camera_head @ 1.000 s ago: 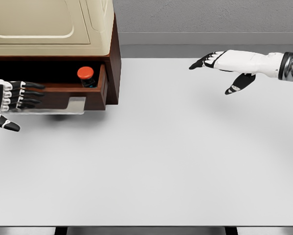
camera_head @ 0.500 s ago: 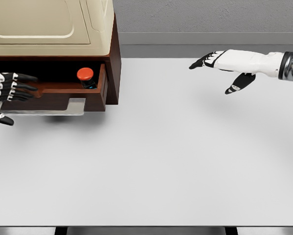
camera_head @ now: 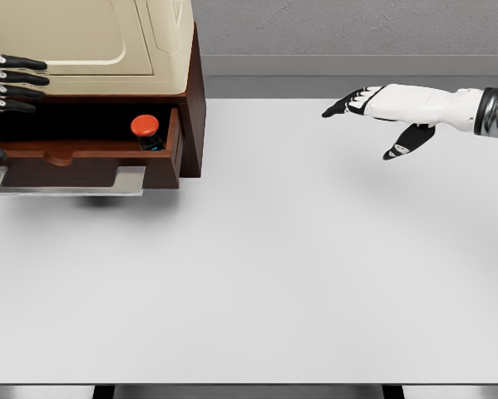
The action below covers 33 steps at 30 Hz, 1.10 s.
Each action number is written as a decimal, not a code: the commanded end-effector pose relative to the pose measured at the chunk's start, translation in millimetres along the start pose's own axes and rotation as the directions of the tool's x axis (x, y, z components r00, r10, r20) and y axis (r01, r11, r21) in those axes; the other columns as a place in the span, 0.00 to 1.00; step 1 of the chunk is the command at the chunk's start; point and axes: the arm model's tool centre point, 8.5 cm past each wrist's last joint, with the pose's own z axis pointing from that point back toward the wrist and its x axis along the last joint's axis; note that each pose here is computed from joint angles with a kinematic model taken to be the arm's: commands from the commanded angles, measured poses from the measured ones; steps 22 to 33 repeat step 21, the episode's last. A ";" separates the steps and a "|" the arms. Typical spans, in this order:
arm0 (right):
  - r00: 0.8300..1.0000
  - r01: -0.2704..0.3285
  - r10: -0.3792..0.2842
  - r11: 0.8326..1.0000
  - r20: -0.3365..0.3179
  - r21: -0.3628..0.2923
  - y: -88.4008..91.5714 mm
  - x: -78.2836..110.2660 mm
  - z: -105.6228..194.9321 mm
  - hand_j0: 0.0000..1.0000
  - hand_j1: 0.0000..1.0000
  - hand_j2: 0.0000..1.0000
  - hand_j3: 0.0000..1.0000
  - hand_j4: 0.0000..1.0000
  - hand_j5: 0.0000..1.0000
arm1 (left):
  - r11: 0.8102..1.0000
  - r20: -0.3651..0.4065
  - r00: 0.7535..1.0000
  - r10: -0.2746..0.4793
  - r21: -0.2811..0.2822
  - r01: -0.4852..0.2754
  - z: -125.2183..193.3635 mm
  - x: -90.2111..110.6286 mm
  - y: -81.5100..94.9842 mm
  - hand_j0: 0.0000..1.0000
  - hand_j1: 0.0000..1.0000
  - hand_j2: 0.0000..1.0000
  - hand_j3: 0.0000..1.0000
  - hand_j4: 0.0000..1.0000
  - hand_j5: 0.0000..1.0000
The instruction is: Open the cabinet drawer with left arm, and place a switch into the drawer with right arm
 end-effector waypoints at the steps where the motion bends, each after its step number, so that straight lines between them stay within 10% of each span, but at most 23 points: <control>1: 1.000 0.005 -0.005 1.000 -0.001 -0.005 -0.7 -0.4 1.0 1.00 1.00 1.00 1.00 1.00 1.00 | 0.998 0.121 0.991 -0.064 -0.004 0.065 -2.9 16.0 -1.2 1.00 1.00 1.00 1.00 1.00 1.00; 20: 0.999 0.034 -0.034 0.999 0.001 0.012 14.2 -1.8 -2.7 1.00 1.00 1.00 1.00 1.00 1.00 | 0.966 0.342 0.938 0.054 -0.254 0.037 -106.6 31.6 -51.2 1.00 1.00 1.00 1.00 1.00 1.00; 33: 0.999 0.052 -0.051 0.998 -0.012 0.020 21.5 -6.3 -0.9 1.00 1.00 1.00 1.00 1.00 1.00 | 0.964 0.346 0.937 0.059 -0.262 0.036 -109.3 31.9 -53.1 1.00 1.00 1.00 1.00 1.00 1.00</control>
